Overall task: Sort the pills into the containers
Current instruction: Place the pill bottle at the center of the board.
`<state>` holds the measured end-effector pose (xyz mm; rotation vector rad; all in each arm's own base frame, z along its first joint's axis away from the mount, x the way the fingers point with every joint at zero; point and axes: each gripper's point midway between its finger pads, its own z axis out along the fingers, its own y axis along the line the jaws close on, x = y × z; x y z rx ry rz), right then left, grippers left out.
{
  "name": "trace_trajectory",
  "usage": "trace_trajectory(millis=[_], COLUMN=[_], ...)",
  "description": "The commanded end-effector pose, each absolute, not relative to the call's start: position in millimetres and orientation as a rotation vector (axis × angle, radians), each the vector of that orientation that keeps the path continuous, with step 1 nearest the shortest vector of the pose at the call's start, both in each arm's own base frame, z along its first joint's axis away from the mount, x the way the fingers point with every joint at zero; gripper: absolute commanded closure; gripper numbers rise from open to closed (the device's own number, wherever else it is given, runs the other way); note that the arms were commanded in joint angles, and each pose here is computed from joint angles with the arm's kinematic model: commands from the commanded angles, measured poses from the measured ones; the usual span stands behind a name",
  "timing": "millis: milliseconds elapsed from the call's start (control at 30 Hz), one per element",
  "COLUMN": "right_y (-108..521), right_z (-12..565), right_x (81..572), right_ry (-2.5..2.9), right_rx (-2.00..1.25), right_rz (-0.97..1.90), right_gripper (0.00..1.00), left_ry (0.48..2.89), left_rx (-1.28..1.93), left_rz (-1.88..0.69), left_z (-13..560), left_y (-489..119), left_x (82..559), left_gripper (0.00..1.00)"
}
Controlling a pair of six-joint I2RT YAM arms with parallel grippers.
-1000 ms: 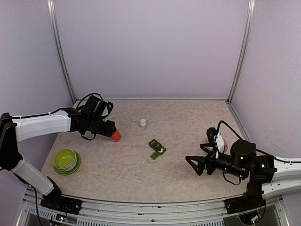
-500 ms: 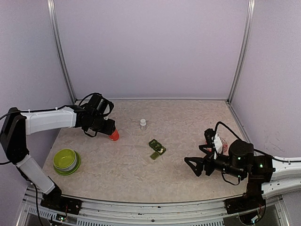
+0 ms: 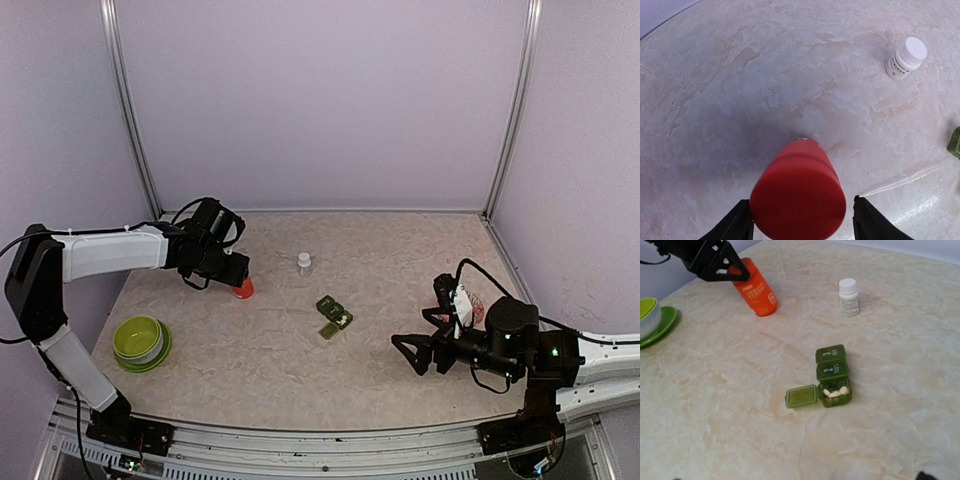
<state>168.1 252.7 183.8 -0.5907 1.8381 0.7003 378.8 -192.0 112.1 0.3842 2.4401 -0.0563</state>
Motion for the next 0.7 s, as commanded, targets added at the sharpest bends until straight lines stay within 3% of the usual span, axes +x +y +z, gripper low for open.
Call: trace_trajectory(millis=[0,300,667], right_y=[253,255,258], right_z=[190,185,172], right_x=[169,169,175], right_ry=[1.819,1.828,1.852], right_rx=[-0.578,-0.584,-0.588], right_rz=[0.713,0.712,0.667], right_gripper=[0.0,0.0,0.0], left_ry=[2.404,2.323,2.127], left_rx=[0.362,0.316,0.439], left_rz=[-0.027,-0.043,-0.342], left_z=[125,150,198], left_y=[-189,-186,-251], left_x=[390,390,327], left_gripper=[0.29,0.02,0.01])
